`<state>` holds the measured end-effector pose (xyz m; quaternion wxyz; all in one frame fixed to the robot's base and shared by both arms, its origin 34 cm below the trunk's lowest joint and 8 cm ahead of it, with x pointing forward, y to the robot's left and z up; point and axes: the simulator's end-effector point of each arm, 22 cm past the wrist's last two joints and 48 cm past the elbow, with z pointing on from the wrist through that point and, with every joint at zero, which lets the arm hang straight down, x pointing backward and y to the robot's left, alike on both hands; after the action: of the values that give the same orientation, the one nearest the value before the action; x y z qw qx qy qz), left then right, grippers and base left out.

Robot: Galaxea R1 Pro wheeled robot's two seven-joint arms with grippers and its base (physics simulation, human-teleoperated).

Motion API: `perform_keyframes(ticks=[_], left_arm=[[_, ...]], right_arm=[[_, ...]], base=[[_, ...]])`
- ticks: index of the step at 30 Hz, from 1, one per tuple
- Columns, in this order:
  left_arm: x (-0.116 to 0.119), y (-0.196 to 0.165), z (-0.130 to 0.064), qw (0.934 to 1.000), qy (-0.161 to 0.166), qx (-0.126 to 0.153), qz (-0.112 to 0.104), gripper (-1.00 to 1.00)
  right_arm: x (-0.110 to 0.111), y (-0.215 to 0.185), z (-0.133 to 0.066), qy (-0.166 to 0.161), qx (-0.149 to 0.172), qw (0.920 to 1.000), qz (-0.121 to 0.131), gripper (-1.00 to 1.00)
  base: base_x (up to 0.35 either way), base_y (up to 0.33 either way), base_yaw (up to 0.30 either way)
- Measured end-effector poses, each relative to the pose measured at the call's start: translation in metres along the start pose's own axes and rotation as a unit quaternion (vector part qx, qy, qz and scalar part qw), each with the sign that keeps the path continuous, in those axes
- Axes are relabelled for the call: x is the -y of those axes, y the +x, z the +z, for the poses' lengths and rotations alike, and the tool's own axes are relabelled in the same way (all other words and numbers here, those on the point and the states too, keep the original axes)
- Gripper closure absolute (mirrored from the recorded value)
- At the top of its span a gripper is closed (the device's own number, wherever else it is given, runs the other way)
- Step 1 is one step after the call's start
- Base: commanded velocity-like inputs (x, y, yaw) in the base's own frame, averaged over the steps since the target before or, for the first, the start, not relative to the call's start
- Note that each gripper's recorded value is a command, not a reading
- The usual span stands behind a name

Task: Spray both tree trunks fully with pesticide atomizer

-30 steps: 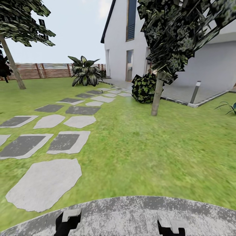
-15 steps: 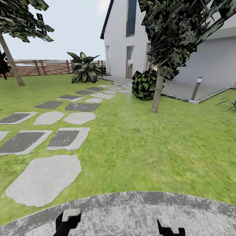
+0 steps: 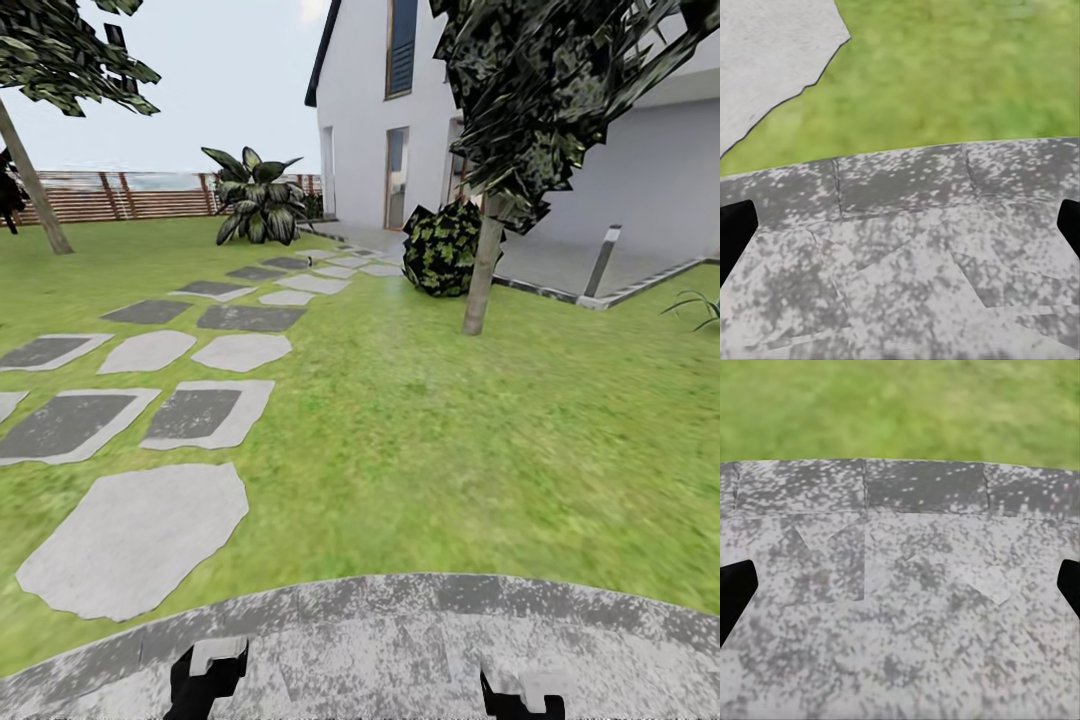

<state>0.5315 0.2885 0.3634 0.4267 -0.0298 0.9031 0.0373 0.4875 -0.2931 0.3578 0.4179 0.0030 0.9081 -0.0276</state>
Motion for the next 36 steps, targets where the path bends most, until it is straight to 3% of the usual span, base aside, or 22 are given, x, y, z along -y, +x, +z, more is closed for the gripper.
perform_keyframes(ticks=[13,36], left_arm=[[-0.002,0.010,0.001,0.9999,-0.002,-0.010,-0.002,-1.00],[-0.003,0.015,0.001,0.9999,-0.003,-0.016,-0.001,-1.00]], right_arm=[[-0.001,0.010,0.000,0.000,-0.010,0.9999,-0.001,-1.00],[-0.002,0.014,0.001,-0.002,-0.015,0.9999,-0.001,-1.00]], base=[[0.253,0.016,0.000],[0.323,0.151,0.000]])
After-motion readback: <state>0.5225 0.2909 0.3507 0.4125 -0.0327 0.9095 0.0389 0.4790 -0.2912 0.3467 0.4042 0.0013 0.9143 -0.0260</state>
